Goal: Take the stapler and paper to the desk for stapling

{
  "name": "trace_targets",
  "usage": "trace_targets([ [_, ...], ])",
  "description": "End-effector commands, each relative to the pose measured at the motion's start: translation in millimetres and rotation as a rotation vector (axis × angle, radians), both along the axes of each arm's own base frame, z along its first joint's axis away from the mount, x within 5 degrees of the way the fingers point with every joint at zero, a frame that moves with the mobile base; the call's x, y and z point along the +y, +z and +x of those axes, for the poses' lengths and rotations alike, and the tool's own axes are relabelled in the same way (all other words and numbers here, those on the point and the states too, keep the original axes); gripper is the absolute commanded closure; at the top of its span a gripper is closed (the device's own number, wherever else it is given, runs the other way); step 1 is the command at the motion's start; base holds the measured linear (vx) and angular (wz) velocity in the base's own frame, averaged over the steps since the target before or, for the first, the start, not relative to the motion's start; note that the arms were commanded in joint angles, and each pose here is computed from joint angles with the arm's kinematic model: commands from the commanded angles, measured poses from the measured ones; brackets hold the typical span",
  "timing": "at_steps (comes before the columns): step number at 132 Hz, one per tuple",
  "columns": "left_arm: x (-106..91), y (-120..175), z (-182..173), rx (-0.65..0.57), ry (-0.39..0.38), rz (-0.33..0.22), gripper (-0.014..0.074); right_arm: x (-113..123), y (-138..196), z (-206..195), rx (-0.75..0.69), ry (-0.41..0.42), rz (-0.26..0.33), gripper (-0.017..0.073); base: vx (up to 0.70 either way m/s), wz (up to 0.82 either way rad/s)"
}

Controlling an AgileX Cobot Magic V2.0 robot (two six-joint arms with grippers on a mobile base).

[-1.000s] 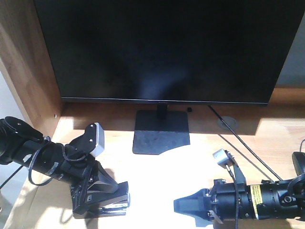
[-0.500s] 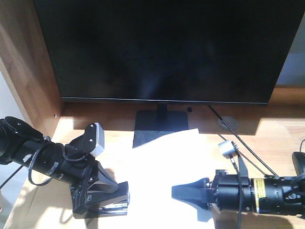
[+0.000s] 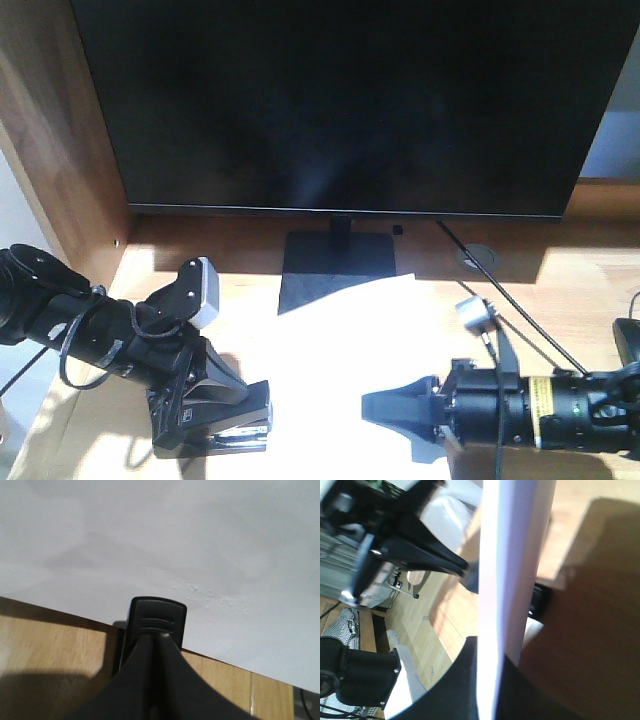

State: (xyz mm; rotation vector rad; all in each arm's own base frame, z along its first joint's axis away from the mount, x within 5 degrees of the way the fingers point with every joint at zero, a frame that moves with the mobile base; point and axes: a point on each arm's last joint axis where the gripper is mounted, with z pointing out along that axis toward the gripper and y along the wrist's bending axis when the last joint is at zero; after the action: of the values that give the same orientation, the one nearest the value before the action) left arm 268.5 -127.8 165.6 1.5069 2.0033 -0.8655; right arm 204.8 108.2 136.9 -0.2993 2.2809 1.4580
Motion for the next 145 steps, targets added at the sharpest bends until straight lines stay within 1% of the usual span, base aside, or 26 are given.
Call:
trace_targets([
  [1, -4.3, 18, 0, -0.02, 0.006, -0.065, 0.06, 2, 4, 6, -0.034, -0.01, 0.073, 0.0562, 0.0, 0.0],
  [37, -4.3, 18, 0, -0.02, 0.006, -0.065, 0.06, 2, -16, 13, 0.022, -0.069, 0.094, 0.0562, 0.0, 0.0],
  [48, -4.3, 18, 0, -0.02, 0.006, -0.065, 0.06, 3, -19, 14, 0.043, -0.078, 0.126, 0.0562, 0.0, 0.0],
  [59, -4.3, 18, 0, -0.02, 0.006, -0.065, 0.06, 3, -22, 16, 0.064, -0.105, 0.16, 0.0562, 0.0, 0.0],
  [71, -4.3, 18, 0, -0.02, 0.006, -0.065, 0.06, 3, -26, 19, 0.083, -0.134, 0.181, 0.0562, 0.0, 0.0],
  [88, -4.3, 18, 0, -0.02, 0.006, -0.065, 0.06, 3, -31, 19, 0.108, -0.144, 0.211, 0.0562, 0.0, 0.0],
  [105, -4.3, 18, 0, -0.02, 0.006, -0.065, 0.06, 15, -34, 17, 0.127, -0.143, 0.231, 0.0562, 0.0, 0.0],
  [108, -4.3, 18, 0, -0.02, 0.006, -0.065, 0.06, 17, -35, 16, 0.127, -0.14, 0.231, 0.0562, 0.0, 0.0],
  [122, -4.3, 18, 0, -0.02, 0.006, -0.065, 0.06, 26, -35, 17, 0.119, -0.184, 0.239, 0.0562, 0.0, 0.0],
  [145, -4.3, 18, 0, -0.02, 0.006, -0.065, 0.06, 30, -36, 19, 0.107, -0.224, 0.236, 0.0562, 0.0, 0.0],
])
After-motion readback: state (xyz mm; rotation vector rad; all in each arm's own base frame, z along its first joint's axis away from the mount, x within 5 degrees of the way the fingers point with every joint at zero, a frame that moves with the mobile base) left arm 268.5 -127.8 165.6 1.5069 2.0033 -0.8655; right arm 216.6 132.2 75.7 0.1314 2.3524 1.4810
